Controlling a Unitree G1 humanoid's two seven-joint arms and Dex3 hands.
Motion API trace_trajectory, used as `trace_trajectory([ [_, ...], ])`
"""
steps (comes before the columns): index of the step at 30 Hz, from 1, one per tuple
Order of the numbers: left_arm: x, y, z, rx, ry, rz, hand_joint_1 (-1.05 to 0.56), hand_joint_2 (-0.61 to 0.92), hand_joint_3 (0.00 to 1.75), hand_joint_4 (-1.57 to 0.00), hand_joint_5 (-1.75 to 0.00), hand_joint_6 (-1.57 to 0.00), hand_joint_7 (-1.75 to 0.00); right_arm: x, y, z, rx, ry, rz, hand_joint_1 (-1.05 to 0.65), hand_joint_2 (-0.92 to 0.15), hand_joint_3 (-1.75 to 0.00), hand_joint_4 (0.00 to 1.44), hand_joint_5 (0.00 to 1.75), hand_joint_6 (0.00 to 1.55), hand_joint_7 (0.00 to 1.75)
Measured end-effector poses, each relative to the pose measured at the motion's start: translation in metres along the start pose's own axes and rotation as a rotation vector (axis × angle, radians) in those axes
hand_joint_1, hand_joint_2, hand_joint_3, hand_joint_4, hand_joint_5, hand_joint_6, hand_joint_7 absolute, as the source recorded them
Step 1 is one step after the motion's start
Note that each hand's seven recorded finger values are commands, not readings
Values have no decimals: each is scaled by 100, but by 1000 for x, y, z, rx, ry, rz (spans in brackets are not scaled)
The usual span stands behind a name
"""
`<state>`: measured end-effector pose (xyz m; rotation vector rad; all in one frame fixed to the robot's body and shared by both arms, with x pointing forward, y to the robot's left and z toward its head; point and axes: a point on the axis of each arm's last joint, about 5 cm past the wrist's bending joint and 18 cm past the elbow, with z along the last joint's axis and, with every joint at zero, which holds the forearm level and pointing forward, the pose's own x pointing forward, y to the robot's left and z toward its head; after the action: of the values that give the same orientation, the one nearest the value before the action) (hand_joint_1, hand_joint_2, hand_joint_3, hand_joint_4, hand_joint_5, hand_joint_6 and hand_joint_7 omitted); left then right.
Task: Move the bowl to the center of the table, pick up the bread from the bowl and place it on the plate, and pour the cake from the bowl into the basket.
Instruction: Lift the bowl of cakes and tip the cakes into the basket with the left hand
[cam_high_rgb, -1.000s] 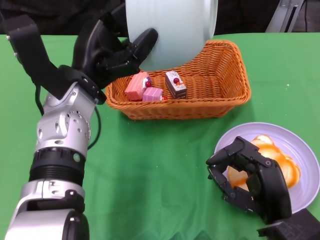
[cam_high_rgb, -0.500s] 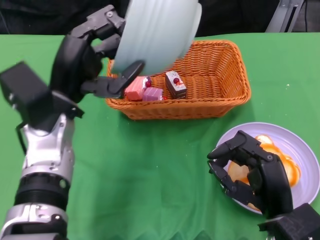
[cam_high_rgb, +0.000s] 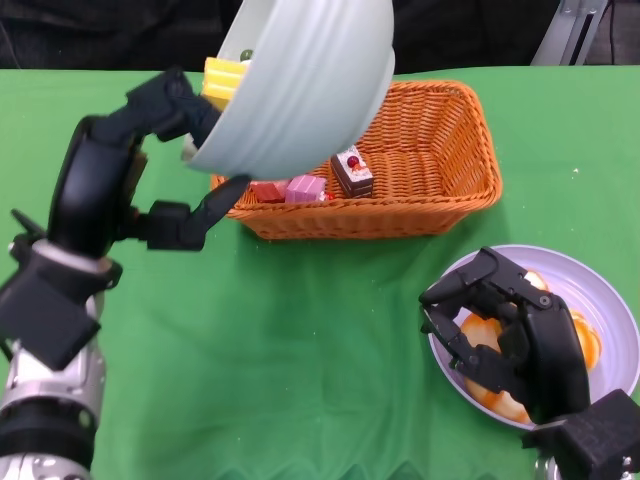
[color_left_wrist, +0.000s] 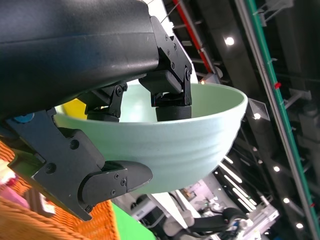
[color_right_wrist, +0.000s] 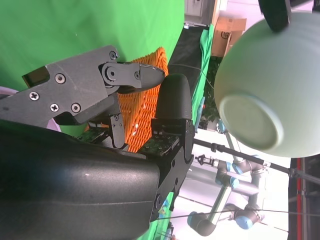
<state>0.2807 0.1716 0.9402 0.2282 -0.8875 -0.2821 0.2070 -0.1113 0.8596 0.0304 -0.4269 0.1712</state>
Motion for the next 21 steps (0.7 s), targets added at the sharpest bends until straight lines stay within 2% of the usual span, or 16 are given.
trace_trajectory([
  [4,-18,-3,0,89,9,18,-3,56,107,-75,-161,-76,-146,0,-1,0,-13,2,-9,-13,-87,-33,65,146,59,127],
  [7,-27,-4,2,168,-28,42,-2,53,110,-75,-156,-75,-145,0,-3,0,-18,5,-11,-13,-87,-32,64,146,59,127],
  [11,-42,-1,4,267,-45,55,-3,55,112,-71,-148,-72,-142,2,-3,0,-18,9,-11,-12,-88,-30,64,147,59,125],
  [16,-67,-7,5,345,-11,35,-3,57,108,-73,-147,-70,-142,2,-5,-2,-23,22,-14,-13,-88,-28,65,147,60,124],
  [21,-81,-8,7,427,-27,37,-5,59,103,-75,-147,-68,-142,2,-5,-3,-26,23,-16,-13,-89,-28,66,146,61,124],
])
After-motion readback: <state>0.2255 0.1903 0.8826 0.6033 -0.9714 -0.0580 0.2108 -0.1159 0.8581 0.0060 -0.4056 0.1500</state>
